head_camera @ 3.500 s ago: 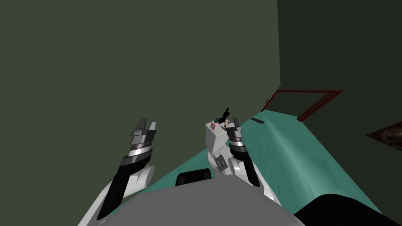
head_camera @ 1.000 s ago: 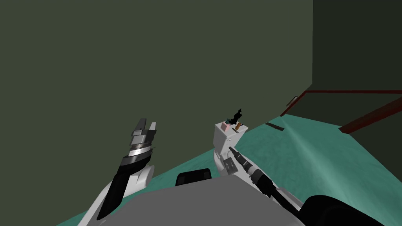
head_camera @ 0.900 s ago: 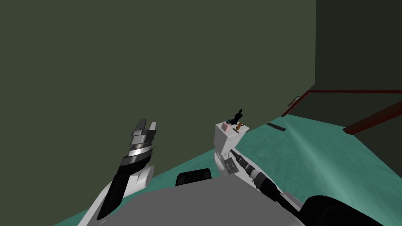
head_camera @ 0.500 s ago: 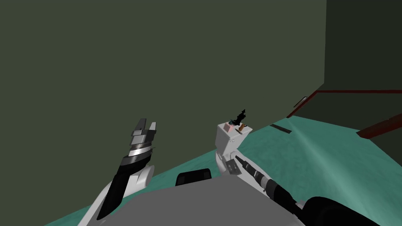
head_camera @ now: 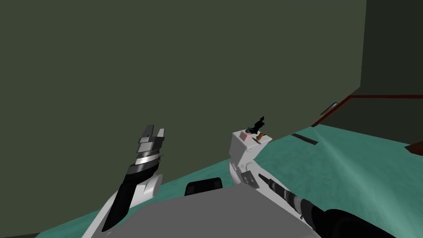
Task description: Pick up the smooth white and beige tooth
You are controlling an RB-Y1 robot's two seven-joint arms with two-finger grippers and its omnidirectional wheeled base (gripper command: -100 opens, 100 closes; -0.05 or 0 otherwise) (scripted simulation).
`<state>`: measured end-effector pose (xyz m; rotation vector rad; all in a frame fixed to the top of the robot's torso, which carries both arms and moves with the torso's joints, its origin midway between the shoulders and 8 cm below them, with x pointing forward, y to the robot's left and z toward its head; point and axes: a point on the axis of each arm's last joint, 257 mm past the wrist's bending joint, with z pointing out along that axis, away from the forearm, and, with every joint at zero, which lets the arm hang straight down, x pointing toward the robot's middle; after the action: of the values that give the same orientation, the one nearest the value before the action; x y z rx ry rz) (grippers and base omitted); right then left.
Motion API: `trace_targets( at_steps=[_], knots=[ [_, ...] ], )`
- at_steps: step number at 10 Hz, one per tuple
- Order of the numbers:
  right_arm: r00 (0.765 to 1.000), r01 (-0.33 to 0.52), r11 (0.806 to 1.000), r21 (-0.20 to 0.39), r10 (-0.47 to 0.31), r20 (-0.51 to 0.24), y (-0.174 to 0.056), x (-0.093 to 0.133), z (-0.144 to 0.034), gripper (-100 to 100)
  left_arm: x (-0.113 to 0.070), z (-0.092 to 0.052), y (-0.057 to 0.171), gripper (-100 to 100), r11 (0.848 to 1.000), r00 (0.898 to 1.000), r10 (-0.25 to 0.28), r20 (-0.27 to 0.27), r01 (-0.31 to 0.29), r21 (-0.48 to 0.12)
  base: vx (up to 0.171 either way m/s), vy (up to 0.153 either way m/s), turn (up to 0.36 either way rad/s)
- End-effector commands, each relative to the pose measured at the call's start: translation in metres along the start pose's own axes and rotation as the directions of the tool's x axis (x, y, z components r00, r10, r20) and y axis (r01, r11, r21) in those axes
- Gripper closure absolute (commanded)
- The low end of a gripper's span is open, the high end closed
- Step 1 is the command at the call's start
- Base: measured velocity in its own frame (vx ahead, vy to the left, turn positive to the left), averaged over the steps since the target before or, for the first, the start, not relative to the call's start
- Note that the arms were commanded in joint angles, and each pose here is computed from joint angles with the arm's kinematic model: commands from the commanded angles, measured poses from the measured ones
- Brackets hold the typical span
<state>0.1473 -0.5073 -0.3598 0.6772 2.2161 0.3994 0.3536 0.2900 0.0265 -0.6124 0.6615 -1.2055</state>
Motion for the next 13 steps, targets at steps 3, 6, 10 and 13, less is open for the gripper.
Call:
trace_targets(
  at_steps=[3, 6, 10, 13],
  knots=[
    [0.995, 0.081, 0.993, 0.082, -0.076, -0.062, -0.037, -0.007, -0.023, -100, 0.0, 0.0, 0.0, 0, 1.0, 1.0, 0.0, 0.0, 0.0, 0.0, 0.032, 0.028, 0.068],
    [0.981, 0.17, 0.97, 0.171, -0.149, -0.128, -0.081, -0.022, -0.053, -100, 0.0, 0.0, 0.0, 0, 1.0, 1.0, 0.0, 0.0, 0.0, 0.0, 0.037, 0.027, 0.086],
    [0.957, 0.262, 0.935, 0.239, -0.219, -0.191, -0.115, -0.046, -0.08, -100, 0.0, 0.0, 0.0, 0, 1.0, 1.0, 0.0, 0.0, 0.0, 0.0, 0.048, 0.02, 0.075],
    [0.929, 0.344, 0.893, 0.29, -0.278, -0.245, -0.141, -0.073, -0.104, -100, 0.0, 0.0, 0.0, 0, 1.0, 1.0, 0.0, 0.0, 0.0, 0.0, 0.064, 0.023, 0.105]
  ],
)
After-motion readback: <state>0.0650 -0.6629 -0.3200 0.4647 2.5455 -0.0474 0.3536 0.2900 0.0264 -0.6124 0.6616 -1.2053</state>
